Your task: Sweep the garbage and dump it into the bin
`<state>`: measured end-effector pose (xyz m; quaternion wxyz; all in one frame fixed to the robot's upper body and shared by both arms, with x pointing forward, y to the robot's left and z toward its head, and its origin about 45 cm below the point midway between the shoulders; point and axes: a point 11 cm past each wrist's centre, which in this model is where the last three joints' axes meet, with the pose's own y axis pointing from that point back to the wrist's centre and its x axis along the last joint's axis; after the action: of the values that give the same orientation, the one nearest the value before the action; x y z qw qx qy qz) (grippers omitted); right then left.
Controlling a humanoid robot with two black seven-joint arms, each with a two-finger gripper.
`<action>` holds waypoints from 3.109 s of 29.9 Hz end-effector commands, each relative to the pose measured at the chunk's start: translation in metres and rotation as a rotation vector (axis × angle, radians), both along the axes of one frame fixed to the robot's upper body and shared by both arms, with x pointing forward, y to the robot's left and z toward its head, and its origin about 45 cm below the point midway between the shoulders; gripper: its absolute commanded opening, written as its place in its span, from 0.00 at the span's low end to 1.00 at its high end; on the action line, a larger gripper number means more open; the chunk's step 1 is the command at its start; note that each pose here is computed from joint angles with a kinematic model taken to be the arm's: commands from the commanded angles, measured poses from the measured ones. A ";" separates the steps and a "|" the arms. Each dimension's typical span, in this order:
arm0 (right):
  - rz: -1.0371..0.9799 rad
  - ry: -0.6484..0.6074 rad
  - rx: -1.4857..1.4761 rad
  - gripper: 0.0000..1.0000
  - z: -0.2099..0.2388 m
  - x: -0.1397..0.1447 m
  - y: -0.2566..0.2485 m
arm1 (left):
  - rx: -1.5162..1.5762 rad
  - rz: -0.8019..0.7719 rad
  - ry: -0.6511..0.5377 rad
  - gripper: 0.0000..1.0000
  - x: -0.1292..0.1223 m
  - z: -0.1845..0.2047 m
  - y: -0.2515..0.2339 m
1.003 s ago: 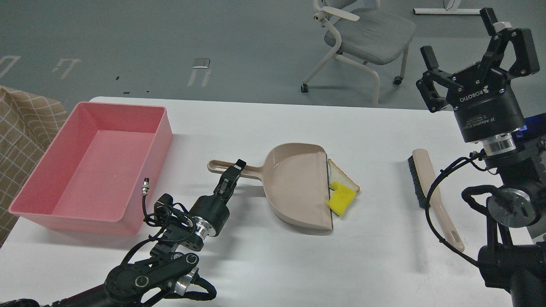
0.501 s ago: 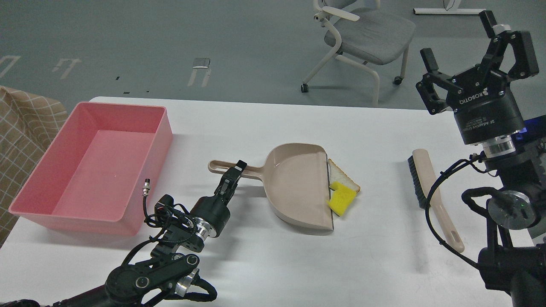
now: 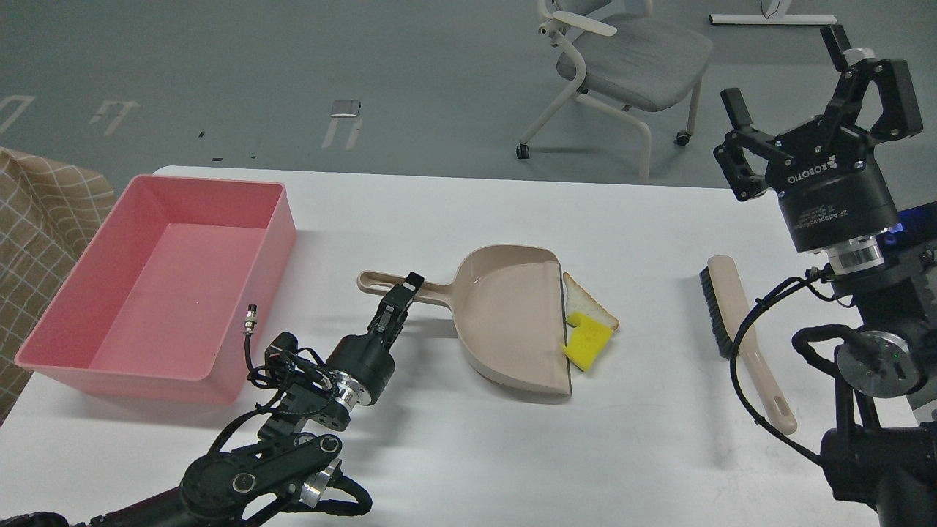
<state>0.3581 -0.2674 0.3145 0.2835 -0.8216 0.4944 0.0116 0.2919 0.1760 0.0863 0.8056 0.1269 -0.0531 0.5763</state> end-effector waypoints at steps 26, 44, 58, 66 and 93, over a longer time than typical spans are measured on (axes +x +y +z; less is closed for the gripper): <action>-0.244 0.059 -0.754 1.00 0.004 -0.034 -0.082 | -0.007 -0.004 -0.021 0.29 0.000 0.003 0.000; -0.281 -0.074 -0.833 1.00 0.023 -0.058 -0.102 | -0.008 -0.007 -0.028 0.28 0.001 0.004 -0.001; -0.150 0.031 -1.556 0.98 0.011 -0.056 -0.135 | -0.011 -0.009 -0.033 0.28 0.002 0.005 -0.002; -0.024 0.071 -1.822 0.97 -0.051 -0.067 -0.124 | -0.027 -0.013 -0.034 0.28 0.002 0.007 -0.008; 0.091 0.179 -1.903 0.85 -0.136 -0.093 -0.095 | -0.035 -0.020 -0.041 0.28 0.002 0.010 -0.011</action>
<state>0.2727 -0.3590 0.1859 -0.5344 -0.7224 0.2822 -0.3360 0.2943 0.1671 0.0966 0.8111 0.1009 -0.0620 0.5728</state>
